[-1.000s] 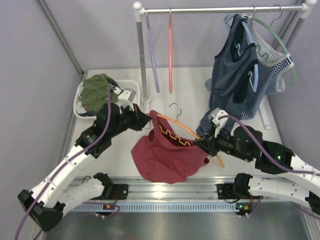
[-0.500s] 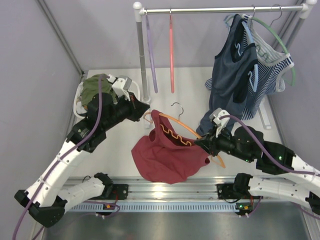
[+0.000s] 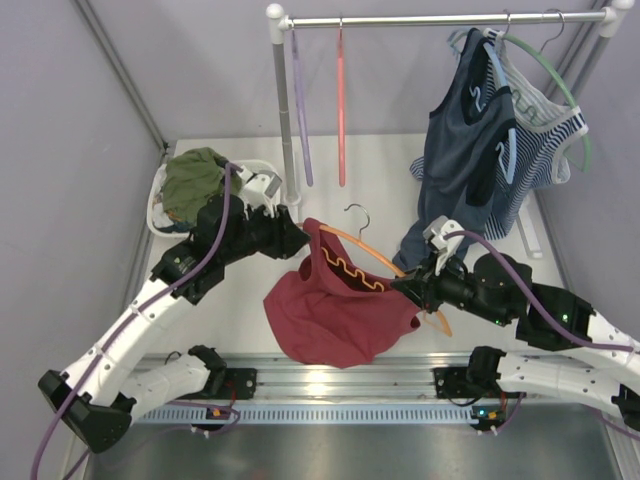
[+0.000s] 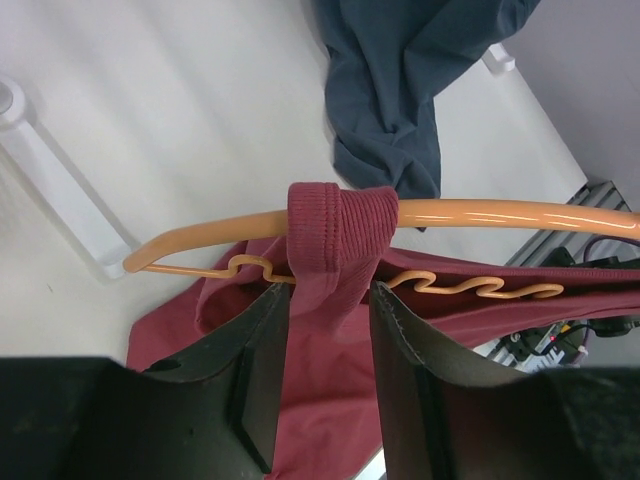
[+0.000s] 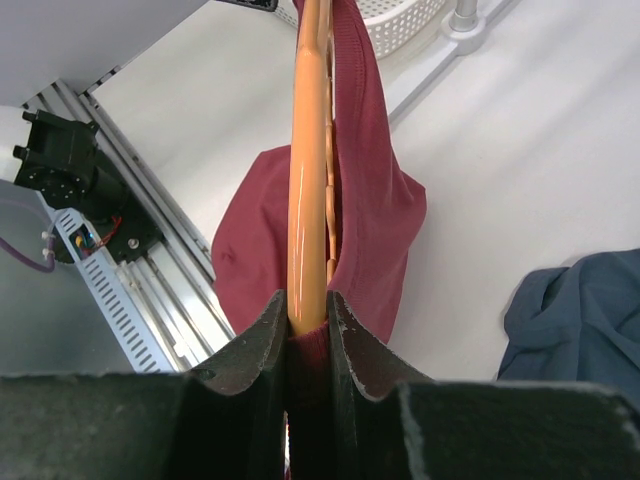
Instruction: Place the tank top on the hanger
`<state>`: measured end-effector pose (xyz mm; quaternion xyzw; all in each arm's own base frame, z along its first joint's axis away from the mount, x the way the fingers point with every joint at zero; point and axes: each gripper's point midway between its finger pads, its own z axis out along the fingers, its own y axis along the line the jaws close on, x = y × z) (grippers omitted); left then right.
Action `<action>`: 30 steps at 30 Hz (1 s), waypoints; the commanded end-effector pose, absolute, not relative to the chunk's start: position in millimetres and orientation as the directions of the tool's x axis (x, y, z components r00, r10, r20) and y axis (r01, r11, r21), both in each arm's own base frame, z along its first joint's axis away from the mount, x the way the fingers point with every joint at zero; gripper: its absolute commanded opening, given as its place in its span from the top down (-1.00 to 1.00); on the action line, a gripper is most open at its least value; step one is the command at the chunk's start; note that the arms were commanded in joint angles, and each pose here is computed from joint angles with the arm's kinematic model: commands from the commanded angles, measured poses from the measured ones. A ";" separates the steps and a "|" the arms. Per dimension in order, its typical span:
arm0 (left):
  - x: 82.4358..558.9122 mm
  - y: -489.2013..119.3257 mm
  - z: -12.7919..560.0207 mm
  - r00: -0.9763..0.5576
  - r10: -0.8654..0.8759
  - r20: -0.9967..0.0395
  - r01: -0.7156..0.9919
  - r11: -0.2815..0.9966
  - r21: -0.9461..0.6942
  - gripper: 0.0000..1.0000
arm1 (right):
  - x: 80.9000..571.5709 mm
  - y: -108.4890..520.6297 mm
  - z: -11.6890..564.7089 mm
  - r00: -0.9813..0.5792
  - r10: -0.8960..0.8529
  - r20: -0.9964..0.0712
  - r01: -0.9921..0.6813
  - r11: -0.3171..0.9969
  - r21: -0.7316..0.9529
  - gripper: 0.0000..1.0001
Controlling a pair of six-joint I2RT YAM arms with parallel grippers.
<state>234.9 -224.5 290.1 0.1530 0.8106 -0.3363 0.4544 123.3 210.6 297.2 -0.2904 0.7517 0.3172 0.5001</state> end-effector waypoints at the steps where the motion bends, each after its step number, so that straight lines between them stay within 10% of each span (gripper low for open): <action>1: 237.9 -232.3 307.2 -0.495 -0.101 -0.863 0.601 0.677 -0.424 0.14 | 120.2 214.8 328.6 -0.291 -0.018 -0.957 -0.771 0.596 0.223 1.00; 22: 247.8 -232.1 299.4 -0.430 -0.092 -0.898 0.640 0.671 -0.375 0.13 | 116.7 217.5 331.1 -0.295 -0.011 -0.955 -0.783 0.576 0.235 1.00; 30: 246.1 -233.9 308.8 -0.404 -0.097 -0.909 0.664 0.652 -0.365 0.76 | 117.0 217.6 331.5 -0.296 -0.009 -0.955 -0.782 0.577 0.237 1.00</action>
